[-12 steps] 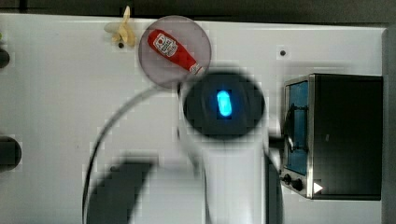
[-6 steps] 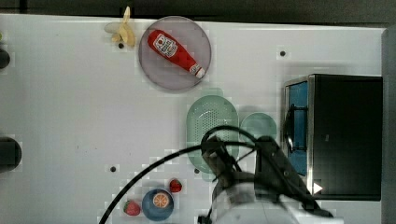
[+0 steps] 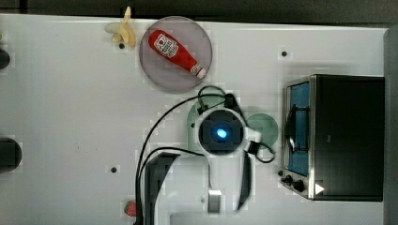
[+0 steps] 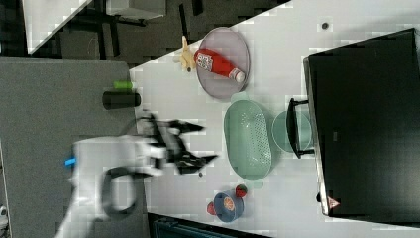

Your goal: Drag strainer right to left.

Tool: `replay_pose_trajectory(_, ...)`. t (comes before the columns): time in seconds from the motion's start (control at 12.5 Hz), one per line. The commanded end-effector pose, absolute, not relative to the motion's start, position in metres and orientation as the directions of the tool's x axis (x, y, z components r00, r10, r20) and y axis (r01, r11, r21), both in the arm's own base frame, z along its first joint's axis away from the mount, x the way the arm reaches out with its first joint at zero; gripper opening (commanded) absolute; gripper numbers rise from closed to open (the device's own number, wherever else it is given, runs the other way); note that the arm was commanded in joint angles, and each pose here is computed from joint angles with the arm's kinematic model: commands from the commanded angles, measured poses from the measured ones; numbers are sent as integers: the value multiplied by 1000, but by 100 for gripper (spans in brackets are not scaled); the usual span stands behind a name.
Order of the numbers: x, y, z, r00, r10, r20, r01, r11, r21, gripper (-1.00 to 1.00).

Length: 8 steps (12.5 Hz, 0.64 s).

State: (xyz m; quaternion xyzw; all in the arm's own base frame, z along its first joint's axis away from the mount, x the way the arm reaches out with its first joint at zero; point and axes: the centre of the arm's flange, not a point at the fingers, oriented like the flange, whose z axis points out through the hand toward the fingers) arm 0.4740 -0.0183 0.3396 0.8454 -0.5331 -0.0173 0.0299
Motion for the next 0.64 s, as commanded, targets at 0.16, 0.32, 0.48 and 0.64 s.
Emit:
replay_pose_trajectory(0.16, 478, -14, 270, 203, -979, 24, -979, -202, 36, 100)
replay_pose_trajectory(0.32, 480, -10, 230, 157, -987, 26, -987, -156, 35, 100)
replay_pose_trajectory(0.48, 482, -4, 199, 106, -994, 28, -994, -105, 13, 100)
replay_pose_trajectory(0.64, 481, 5, 175, 84, -996, 24, -996, -84, -8, 100)
